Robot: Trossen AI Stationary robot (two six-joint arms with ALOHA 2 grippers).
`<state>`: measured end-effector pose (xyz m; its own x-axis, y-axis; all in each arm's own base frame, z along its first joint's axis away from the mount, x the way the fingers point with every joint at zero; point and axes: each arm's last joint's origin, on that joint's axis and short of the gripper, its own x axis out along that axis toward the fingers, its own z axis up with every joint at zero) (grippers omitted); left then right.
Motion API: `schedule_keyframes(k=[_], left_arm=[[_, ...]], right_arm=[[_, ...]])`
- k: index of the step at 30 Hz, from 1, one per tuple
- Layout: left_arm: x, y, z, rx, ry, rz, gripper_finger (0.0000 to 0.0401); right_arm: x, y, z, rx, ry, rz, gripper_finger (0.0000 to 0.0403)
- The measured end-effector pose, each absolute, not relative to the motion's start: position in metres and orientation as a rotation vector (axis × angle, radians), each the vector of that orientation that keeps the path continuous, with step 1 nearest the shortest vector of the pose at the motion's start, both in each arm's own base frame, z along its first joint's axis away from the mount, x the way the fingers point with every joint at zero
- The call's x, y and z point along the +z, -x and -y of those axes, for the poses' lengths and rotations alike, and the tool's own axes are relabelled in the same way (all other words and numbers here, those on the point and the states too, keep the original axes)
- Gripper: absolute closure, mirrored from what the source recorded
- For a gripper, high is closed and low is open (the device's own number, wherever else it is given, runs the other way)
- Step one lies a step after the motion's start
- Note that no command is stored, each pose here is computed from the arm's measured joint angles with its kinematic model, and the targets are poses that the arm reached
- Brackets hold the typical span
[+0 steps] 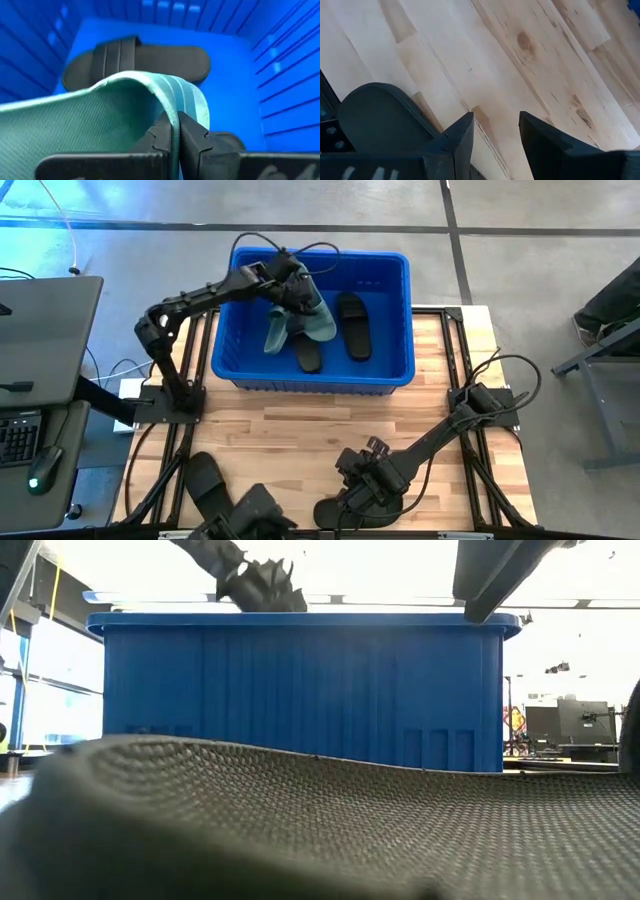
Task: Pick and place slides into bin
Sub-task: Put the green slide into the blue container
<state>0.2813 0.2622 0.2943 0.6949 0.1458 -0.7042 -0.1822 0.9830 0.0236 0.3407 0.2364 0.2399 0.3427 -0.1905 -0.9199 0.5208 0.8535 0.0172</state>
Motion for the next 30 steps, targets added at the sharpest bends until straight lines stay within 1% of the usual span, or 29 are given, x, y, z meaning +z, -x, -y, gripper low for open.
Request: schedule_keyframes(k=[4,9,13,17,19,23,26,30], left_arm=[[0.262,-0.265,-0.272,0.225,0.151,-0.803,0.0379],[0.241,-0.253,-0.272,0.215,0.170,-0.841,0.0358],[0.231,-0.250,-0.267,0.192,0.189,-0.873,0.0344],[0.228,-0.250,-0.265,0.143,0.213,-0.847,0.0327],[0.230,-0.252,-0.266,0.101,0.223,-0.797,0.0318],[0.237,-0.264,-0.266,-0.024,0.208,-0.616,0.0303],[0.248,-0.277,-0.267,-0.032,0.167,-0.499,0.0302],[0.262,-0.291,-0.265,-0.018,0.116,-0.385,0.0310]], right_arm=[[0.240,-0.341,-0.236,-0.454,-0.303,-1.135,0.0254],[0.240,-0.343,-0.237,-0.379,-0.195,-1.134,0.0254],[0.241,-0.346,-0.240,-0.256,-0.087,-1.132,0.0254],[0.242,-0.348,-0.247,-0.084,0.005,-1.145,0.0254],[0.243,-0.348,-0.251,0.007,0.087,-1.145,0.0254],[0.240,-0.348,-0.257,0.165,0.300,-1.124,0.0254],[0.233,-0.349,-0.259,0.230,0.409,-1.128,0.0254],[0.216,-0.355,-0.260,0.259,0.469,-1.167,0.0254]])
